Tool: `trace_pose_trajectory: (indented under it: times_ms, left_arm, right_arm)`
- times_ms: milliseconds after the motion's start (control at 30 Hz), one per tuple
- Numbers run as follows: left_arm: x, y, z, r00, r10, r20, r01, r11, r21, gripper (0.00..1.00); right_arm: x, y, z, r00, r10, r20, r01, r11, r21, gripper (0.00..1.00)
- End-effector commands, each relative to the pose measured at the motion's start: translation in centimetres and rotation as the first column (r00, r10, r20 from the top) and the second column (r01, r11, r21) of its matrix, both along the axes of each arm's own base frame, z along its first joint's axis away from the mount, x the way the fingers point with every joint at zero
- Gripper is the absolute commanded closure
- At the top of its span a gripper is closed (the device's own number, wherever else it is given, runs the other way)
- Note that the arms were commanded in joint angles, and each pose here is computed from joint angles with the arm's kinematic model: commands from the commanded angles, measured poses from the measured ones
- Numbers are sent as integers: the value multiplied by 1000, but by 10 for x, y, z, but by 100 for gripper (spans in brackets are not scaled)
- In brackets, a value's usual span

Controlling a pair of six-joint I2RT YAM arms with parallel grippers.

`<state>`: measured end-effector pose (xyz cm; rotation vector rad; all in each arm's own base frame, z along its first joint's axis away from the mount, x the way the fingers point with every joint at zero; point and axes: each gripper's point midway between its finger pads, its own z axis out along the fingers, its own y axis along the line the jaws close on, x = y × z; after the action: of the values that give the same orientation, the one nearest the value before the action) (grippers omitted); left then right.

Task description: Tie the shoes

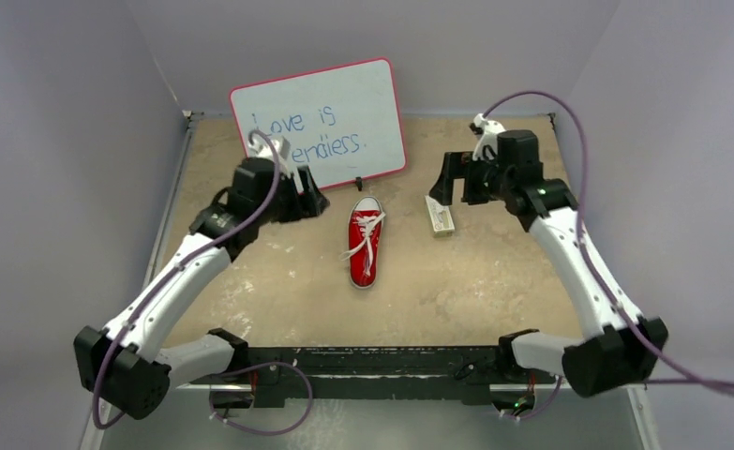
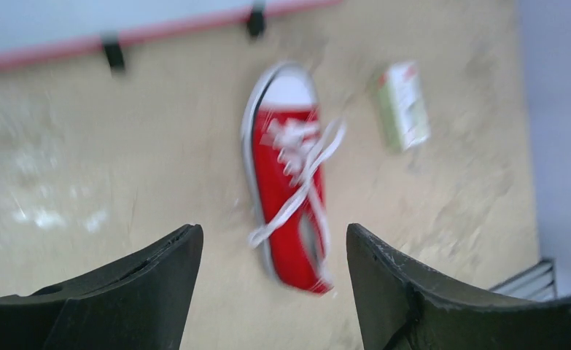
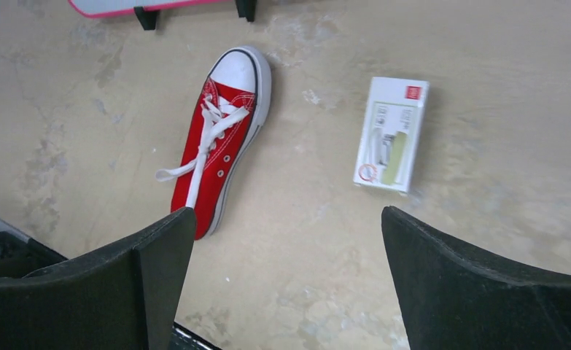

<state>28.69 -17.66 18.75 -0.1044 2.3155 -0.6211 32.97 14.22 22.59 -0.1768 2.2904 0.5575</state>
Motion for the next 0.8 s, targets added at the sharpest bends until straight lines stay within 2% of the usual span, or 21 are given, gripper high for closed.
trace_pose_trajectory:
  times_ms: [0, 167, 300, 467, 667, 767]
  left_arm:
    - [31, 24, 139, 926, 111, 360, -114, 993, -14, 29]
    - [35, 39, 239, 817, 189, 545, -168, 982, -88, 29]
    - [26, 52, 293, 733, 224, 643, -187, 974, -127, 29]
    - [14, 62, 326, 677, 227, 700, -191, 973, -131, 29]
    - [0, 73, 354, 628, 257, 735, -201, 965, -166, 29]
    - [-5, 79, 354, 620, 258, 741, -219, 964, -152, 29]
  right_arm:
    - [-48, -47, 60, 989, -85, 117, 101, 985, -141, 1]
    - [-88, -83, 145, 919, -203, 338, 254, 960, -115, 1]
    - [-108, -102, 183, 885, -233, 403, 311, 940, -138, 1]
    - [-113, -112, 204, 864, -262, 430, 354, 924, -147, 1]
    - [-114, -109, 239, 819, -303, 488, 368, 929, -41, 1]
    - [-111, -110, 253, 791, -308, 528, 376, 927, -21, 1]
